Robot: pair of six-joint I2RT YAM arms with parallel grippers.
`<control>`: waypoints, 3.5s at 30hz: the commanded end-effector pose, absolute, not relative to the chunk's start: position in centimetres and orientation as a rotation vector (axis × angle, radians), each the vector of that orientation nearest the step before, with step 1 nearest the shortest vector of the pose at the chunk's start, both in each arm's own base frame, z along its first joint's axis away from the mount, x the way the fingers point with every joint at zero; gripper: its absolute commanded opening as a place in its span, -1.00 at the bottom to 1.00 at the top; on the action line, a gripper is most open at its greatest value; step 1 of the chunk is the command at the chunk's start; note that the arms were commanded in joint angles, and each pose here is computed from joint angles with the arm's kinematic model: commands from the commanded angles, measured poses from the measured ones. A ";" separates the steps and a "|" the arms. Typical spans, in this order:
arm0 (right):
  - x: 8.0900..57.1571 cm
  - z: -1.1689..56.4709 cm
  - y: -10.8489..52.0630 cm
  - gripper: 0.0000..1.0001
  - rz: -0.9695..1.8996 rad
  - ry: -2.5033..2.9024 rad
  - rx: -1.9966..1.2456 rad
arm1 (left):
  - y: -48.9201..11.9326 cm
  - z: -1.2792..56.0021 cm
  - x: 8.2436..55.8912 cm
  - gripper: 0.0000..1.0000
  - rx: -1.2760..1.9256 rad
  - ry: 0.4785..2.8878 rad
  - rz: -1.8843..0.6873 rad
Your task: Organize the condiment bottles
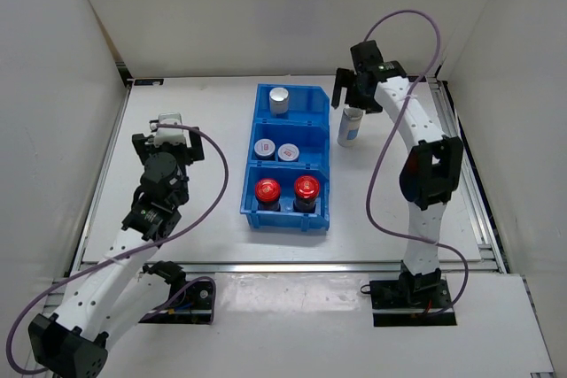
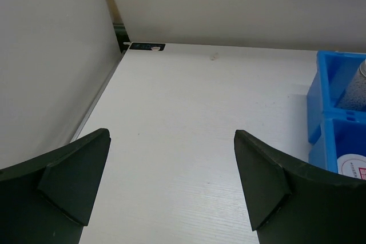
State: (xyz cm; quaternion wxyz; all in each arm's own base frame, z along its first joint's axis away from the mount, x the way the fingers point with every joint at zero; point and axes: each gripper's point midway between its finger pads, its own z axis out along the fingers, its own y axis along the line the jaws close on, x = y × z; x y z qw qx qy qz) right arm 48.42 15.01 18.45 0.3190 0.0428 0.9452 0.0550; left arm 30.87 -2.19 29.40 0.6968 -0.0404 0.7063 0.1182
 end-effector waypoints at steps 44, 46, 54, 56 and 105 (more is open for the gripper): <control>56.9 17.4 14.0 1.00 0.130 2.386 0.026 | -3.8 30.3 31.8 1.00 -0.117 1.540 0.148; 58.6 16.0 13.2 1.00 0.135 2.374 0.048 | -4.3 29.4 32.2 1.00 -0.101 1.570 0.145; 62.0 12.5 13.3 1.00 0.329 2.359 0.150 | -6.3 29.1 32.7 1.00 -0.062 1.589 0.090; 62.7 11.0 13.1 1.00 0.350 2.366 0.178 | -6.5 29.1 32.8 1.00 -0.054 1.589 0.081; 47.8 2.8 8.4 0.67 0.121 2.885 0.409 | -7.8 27.4 33.2 1.00 -0.028 1.646 0.063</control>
